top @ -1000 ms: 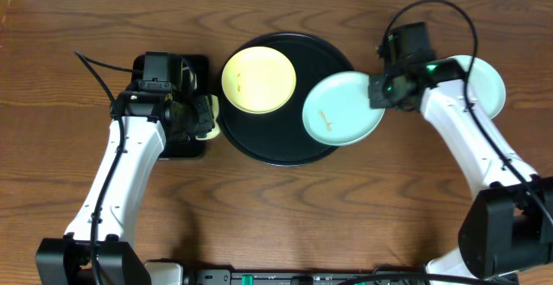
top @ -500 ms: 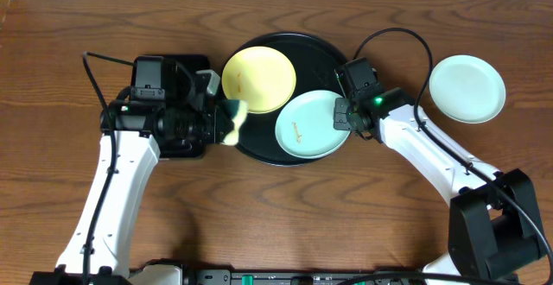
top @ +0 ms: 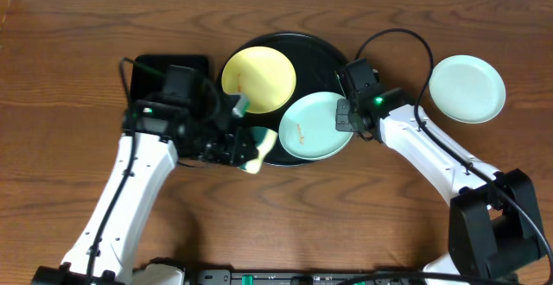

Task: Clean dirty plates on tray and stack at the side
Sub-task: 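Grip the rim of the next mint-green plate with the right gripper, then scrub the held mint-green plate with the sponge in the left gripper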

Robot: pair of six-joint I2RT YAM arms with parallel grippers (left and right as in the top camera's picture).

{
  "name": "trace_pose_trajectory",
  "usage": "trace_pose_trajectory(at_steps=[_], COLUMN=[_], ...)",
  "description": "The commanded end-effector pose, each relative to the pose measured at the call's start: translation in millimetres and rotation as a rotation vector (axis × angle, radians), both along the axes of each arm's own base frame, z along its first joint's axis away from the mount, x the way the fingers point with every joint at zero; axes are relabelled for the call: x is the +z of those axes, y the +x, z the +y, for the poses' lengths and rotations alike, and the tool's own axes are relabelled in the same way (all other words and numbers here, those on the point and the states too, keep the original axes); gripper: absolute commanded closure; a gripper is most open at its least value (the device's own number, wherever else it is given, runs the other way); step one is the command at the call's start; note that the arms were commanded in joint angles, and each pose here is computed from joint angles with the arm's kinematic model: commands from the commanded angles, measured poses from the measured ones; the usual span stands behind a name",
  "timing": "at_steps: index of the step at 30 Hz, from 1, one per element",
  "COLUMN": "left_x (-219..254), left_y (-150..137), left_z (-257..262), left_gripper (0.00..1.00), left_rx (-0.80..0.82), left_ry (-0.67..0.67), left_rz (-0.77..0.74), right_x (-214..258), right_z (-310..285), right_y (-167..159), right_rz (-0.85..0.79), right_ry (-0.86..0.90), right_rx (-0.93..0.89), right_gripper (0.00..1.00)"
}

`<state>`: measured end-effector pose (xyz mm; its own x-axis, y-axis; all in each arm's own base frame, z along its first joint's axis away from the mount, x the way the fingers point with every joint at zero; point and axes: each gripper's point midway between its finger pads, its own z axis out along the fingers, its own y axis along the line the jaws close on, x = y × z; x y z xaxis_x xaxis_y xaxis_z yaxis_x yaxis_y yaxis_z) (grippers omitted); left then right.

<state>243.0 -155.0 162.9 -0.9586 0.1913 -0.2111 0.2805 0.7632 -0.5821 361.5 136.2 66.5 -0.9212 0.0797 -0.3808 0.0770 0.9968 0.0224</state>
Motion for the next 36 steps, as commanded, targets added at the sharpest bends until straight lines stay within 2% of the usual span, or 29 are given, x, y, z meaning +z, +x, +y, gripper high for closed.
trace_pose_trajectory(at_steps=[1, 7, 15, 21, 30, 33, 36], left_x=[-11.2, -14.6, -19.0, -37.2, -66.7, -78.8, -94.5], left_y=[-3.0, 11.4, 38.7, 50.4, 52.5, 62.1, 64.8], left_z=[-1.9, -16.8, -30.1, -52.9, -86.9, -88.8, -92.2], left_gripper=[0.92, 0.92, 0.92, 0.92, 0.92, 0.92, 0.92], left_rx=[0.035, 0.094, 0.175, 0.171, 0.116, 0.153, 0.209], left_ry=[0.088, 0.165, 0.214, 0.205, 0.206, 0.24, 0.251], left_rz=[0.017, -0.054, -0.15, -0.145, -0.132, -0.148, -0.102], right_x=[-5.2, -26.0, -47.4, -47.0, -47.1, -47.0, -47.0], right_z=[1.0, -16.7, -18.9, -18.6, -18.5, -18.6, -18.6], right_y=[-4.5, -5.7, -10.6, -9.8, -9.9, -9.8, -9.8], right_rz=[0.003, -0.04, -0.071, -0.075, -0.074, -0.075, -0.075], right_ry=[-0.046, -0.144, -0.151, -0.15, -0.149, -0.149, -0.149], right_rx=[0.063, 0.084, 0.13, 0.131, 0.13, 0.13, 0.13], right_gripper=[0.99, 0.99, 0.99, 0.99, 0.99, 0.99, 0.99])
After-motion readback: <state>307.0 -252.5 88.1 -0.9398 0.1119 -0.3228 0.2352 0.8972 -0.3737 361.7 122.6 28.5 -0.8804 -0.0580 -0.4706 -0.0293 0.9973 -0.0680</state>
